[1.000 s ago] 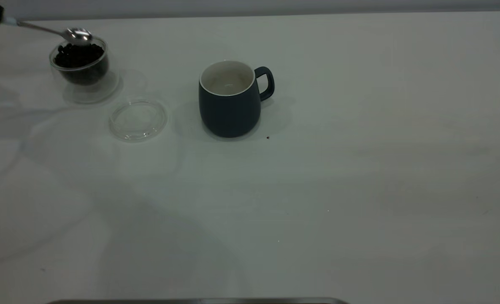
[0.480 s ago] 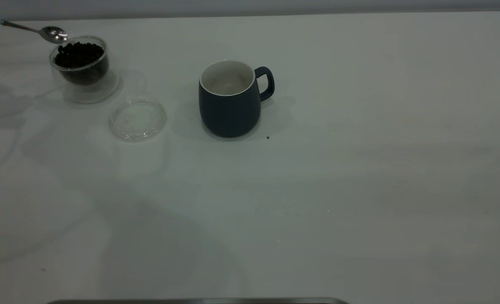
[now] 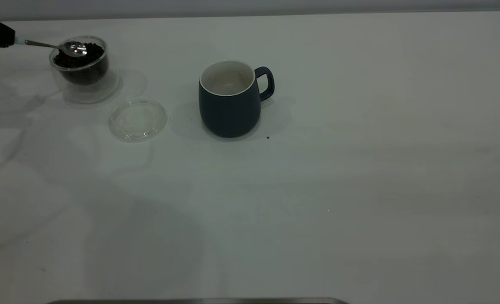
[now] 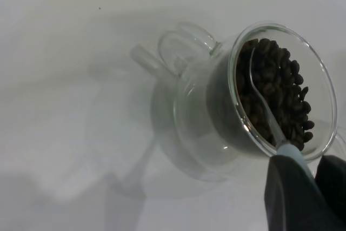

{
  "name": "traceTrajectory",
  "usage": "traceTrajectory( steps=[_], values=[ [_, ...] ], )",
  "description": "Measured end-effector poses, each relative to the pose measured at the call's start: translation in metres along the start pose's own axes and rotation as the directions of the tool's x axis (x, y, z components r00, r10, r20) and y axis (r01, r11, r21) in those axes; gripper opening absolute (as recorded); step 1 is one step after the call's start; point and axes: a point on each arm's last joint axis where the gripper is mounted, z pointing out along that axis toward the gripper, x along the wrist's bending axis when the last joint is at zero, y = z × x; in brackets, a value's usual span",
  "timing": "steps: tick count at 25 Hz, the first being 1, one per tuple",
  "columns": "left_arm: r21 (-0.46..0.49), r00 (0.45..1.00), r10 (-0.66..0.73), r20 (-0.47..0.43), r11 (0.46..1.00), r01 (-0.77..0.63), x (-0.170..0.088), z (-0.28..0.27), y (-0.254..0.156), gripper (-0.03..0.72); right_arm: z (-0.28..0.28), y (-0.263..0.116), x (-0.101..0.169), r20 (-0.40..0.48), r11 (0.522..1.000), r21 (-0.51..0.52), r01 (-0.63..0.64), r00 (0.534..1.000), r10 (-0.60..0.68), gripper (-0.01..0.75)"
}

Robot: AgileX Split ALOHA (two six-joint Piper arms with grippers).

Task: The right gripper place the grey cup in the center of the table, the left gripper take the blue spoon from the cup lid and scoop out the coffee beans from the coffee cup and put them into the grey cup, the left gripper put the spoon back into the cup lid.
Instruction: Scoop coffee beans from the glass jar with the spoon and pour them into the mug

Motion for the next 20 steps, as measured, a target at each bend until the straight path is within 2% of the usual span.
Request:
traceTrajectory(
  steps=[6, 10, 20],
  values=[
    [0.009, 0.993, -0.113, 0.017, 0.994, 0.113, -0.0014, 0.0003, -0.0009, 0.127, 0.0000, 0.0000, 0.0000, 0.000, 1.000, 0.000, 0.000, 1.000, 0.000, 0.459],
    [0.060, 0.981, -0.190, 0.024, 0.980, 0.188, -0.0029, 0.0000, -0.0052, 0.127, 0.0000, 0.0000, 0.0000, 0.000, 1.000, 0.000, 0.000, 1.000, 0.000, 0.459],
    [0.098, 0.962, -0.271, 0.033, 0.959, 0.267, -0.0047, -0.0006, -0.0082, 0.127, 0.0000, 0.0000, 0.0000, 0.000, 1.000, 0.000, 0.000, 1.000, 0.000, 0.459]
  ],
)
